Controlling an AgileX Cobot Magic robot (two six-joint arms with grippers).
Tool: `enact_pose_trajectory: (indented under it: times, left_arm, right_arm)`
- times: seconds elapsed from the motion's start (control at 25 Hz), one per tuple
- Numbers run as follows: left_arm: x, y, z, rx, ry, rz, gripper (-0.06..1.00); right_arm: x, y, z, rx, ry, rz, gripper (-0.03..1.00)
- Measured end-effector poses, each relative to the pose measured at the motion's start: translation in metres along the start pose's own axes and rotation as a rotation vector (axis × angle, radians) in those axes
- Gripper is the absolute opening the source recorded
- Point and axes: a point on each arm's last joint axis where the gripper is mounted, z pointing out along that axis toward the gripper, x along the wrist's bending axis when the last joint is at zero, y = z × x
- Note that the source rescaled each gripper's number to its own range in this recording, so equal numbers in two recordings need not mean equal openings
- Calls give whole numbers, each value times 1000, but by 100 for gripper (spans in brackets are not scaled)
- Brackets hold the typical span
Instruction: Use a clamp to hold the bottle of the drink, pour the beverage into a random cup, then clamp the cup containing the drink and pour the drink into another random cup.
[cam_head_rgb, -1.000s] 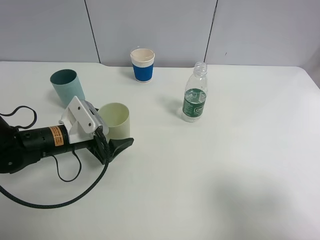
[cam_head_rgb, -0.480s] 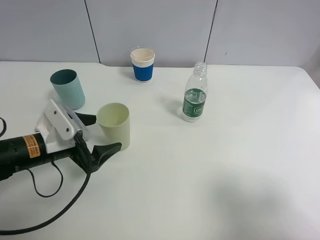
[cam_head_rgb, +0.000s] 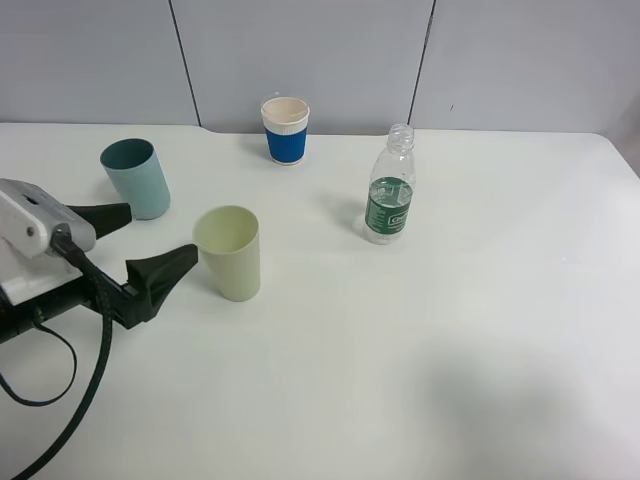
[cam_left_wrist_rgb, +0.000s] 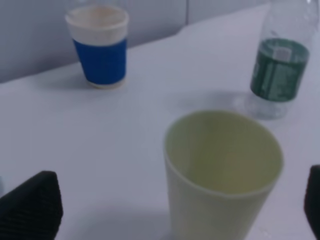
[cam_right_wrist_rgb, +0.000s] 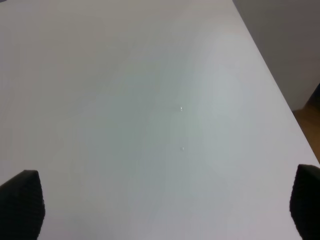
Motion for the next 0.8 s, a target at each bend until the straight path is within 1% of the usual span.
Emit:
enact_pose_trajectory:
  times: [0.12, 0.32, 0.4, 0.52, 0.8]
  left_arm:
    - [1, 9, -5, -38, 31, -43, 95]
    - [4, 21, -13, -81, 88, -49, 95]
    - [4, 27, -16, -97, 101, -43, 95]
    - [5, 37, -17, -94, 117, -23, 95]
    - [9, 81, -27, -70, 191, 30, 95]
  right_arm:
    - [0, 0, 0, 0, 0, 0, 100]
    - [0, 0, 0, 0, 0, 0, 100]
    - [0, 0, 0, 0, 0, 0, 100]
    - [0, 0, 0, 0, 0, 0, 100]
    - [0, 0, 0, 0, 0, 0, 100]
